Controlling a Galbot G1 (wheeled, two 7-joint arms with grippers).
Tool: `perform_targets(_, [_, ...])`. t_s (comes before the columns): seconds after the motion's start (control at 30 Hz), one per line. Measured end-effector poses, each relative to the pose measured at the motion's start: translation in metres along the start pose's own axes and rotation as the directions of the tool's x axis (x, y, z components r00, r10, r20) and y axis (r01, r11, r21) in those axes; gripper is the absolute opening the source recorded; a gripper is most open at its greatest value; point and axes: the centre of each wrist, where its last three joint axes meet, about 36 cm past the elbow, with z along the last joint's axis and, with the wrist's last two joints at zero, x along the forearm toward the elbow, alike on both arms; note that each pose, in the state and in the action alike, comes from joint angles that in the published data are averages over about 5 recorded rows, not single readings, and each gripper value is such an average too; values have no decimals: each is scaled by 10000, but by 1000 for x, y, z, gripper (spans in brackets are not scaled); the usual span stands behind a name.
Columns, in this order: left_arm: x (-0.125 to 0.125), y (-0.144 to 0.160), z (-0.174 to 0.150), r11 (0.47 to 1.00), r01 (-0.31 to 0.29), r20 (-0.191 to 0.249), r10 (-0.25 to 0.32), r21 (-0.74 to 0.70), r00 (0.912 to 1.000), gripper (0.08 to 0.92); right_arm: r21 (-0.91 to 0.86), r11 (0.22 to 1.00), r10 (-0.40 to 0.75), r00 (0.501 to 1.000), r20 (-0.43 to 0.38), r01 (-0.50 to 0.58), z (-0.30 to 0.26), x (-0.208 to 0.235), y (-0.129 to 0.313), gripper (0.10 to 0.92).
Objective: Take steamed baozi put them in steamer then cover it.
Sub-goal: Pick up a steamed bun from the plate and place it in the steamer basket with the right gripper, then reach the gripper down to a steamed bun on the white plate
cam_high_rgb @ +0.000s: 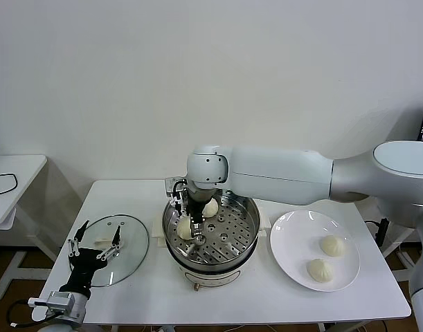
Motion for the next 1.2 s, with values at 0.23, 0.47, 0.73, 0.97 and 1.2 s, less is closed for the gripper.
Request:
perform_targets(0.23, [0, -3, -3, 10000, -10, 57, 10, 7, 10000, 823, -294, 9996, 46, 9997, 224, -40, 24, 31, 0, 823])
perform_targets(0.47, [1, -7, -8, 10000, -89, 141, 89, -7, 9999, 823, -969, 9951, 169, 9998, -112, -179, 88, 91, 10, 823])
perform_targets(0.73, [4, -10, -11, 9999, -148, 166, 149, -47, 9998, 823, -2063, 9784, -55, 9961, -879, -128, 188, 127, 49, 823])
perform_targets(0.97, [5, -12, -13, 9998, -192, 218, 193, -41, 9996, 823, -2250, 9743, -389, 9909, -1289, 90, 273, 117, 92, 823])
perform_targets(1.2, [5, -15, -14, 9997, -239, 249, 238, 10, 9994, 823, -2164, 9757, -719, 9832, -1680, 344, 330, 83, 124, 823])
